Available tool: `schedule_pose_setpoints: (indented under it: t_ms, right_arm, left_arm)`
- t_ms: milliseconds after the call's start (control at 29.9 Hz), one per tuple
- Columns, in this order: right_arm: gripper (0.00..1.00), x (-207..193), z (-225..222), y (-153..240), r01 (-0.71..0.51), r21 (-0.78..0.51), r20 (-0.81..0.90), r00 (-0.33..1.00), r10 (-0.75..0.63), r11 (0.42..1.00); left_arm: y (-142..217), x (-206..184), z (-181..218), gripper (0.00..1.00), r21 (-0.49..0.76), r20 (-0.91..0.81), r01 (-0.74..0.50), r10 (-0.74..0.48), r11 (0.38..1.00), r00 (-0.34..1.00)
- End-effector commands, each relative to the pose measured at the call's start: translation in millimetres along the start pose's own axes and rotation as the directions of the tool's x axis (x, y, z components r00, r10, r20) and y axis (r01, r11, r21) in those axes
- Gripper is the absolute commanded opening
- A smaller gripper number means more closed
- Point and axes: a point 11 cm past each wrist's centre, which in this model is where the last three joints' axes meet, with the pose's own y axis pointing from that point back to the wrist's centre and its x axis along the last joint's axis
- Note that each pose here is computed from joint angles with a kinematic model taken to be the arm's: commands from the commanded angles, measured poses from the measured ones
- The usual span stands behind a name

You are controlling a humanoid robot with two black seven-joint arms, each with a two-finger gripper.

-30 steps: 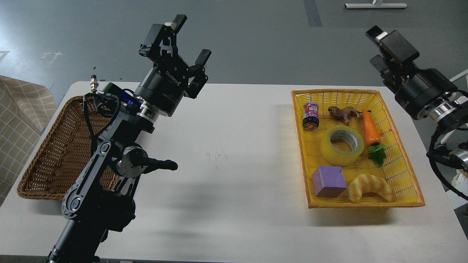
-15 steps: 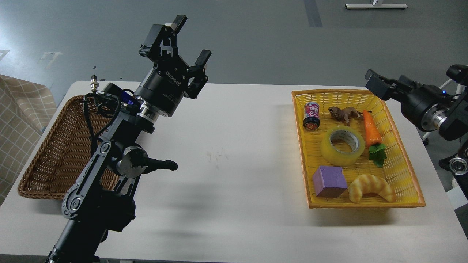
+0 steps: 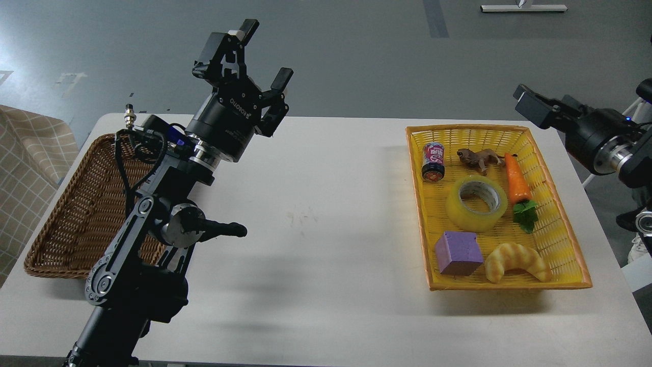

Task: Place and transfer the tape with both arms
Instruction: 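Move the right gripper down toward the tape roll in the yellow tray, then grasp the clear tape roll by its rim with the right gripper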

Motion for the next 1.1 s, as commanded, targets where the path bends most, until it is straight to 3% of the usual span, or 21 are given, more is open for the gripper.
schedule_pose_setpoints:
  t_ms: [0, 301, 702, 1070]
  right_arm:
    - [0.99, 0.2, 0.5, 0.6, 0.008, -0.004, -0.021, 1.000, -0.008, 1.000]
    - [0.98, -41.6, 11.6, -12.0, 0.125, -0.112, -0.266, 0.952, -0.150, 0.986]
    - [0.97, -67.5, 4.7, -26.3, 0.170, -0.104, -0.220, 0.957, -0.189, 0.980]
    - [0.98, -109.4, 30.5, -26.8, 0.270, -0.178, -0.163, 0.940, -0.299, 0.946]
  left_arm:
    - [-0.2, -0.6, -0.4, 0.98, 0.001, 0.000, 0.001, -0.001, 1.000, 1.000]
    - [2.0, 0.1, 1.7, 0.98, -0.006, 0.000, -0.006, 0.006, 1.000, 1.000]
    - [3.2, 2.9, 0.6, 0.98, -0.002, -0.002, -0.016, 0.016, 1.000, 1.000]
    - [7.4, 3.8, -4.7, 0.98, 0.012, -0.008, -0.020, 0.021, 1.000, 1.000]
